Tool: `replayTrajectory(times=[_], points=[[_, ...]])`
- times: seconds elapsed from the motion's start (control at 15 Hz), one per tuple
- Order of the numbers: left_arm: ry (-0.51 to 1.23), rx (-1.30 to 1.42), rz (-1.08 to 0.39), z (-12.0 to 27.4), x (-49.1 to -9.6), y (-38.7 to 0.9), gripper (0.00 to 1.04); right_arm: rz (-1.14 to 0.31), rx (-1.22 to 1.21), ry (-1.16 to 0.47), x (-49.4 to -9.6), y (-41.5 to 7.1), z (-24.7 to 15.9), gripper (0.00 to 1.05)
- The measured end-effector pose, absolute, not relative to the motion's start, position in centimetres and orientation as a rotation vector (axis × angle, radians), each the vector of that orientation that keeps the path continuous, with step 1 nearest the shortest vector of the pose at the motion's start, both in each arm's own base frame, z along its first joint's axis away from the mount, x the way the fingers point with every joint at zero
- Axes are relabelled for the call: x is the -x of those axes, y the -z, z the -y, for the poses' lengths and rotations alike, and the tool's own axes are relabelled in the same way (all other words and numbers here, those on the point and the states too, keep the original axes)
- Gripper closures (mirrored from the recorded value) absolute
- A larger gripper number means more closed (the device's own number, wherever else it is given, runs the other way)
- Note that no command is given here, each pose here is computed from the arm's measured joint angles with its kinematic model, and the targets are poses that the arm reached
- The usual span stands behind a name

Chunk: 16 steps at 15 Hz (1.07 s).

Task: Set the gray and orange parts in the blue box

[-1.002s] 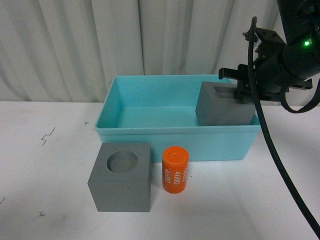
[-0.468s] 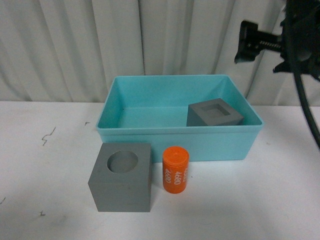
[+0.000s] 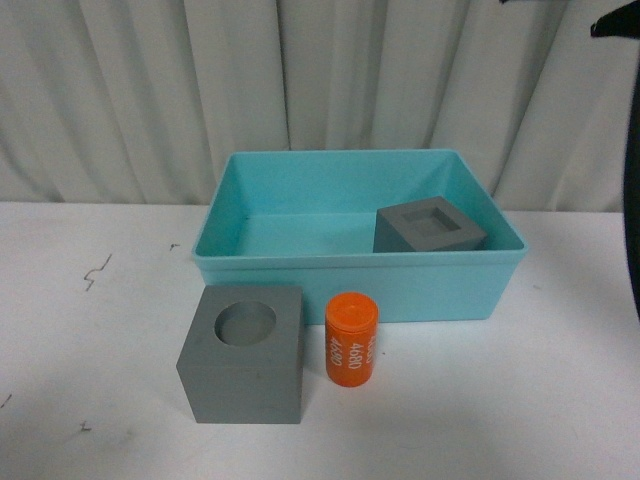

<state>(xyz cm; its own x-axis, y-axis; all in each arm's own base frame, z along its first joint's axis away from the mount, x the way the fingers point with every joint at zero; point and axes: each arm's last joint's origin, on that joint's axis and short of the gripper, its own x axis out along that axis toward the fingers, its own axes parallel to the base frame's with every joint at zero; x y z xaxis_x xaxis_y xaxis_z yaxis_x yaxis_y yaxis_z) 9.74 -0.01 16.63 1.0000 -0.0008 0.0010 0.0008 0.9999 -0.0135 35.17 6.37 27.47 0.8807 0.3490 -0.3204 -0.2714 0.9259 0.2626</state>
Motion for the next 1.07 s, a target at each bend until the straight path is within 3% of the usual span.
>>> replayTrajectory(times=[0.07,0.13,0.2,0.27,0.33,0.53,1.07], points=[[0.001,0.014,0.001,0.0,-9.7,-16.6,0.07,-0.202,-0.159,-0.278,-33.3,-27.9,-6.6,0.13],[0.001,0.014,0.001,0.0,-9.7,-16.6,0.07,-0.041,-0.089,-0.138,-30.2,-27.8,-5.9,0.25],[0.0,0.014,0.001,0.0,-9.7,-16.6,0.07,0.026,-0.057,-0.038,-26.7,-26.9,-4.5,0.38],[0.001,0.014,0.001,0.0,-9.7,-16.6,0.07,0.042,-0.037,0.001,-23.8,-25.5,-3.2,0.51],[0.001,0.014,0.001,0.0,-9.7,-16.6,0.07,0.021,-0.024,0.01,-21.6,-23.2,-2.4,0.71],[0.0,0.014,0.001,0.0,-9.7,-16.6,0.07,-0.007,-0.005,0.0,-19.2,-20.8,-1.6,1.03],[0.0,0.014,0.001,0.0,-9.7,-16.6,0.07,-0.006,-0.005,0.009,-14.7,-18.1,0.1,1.03]])
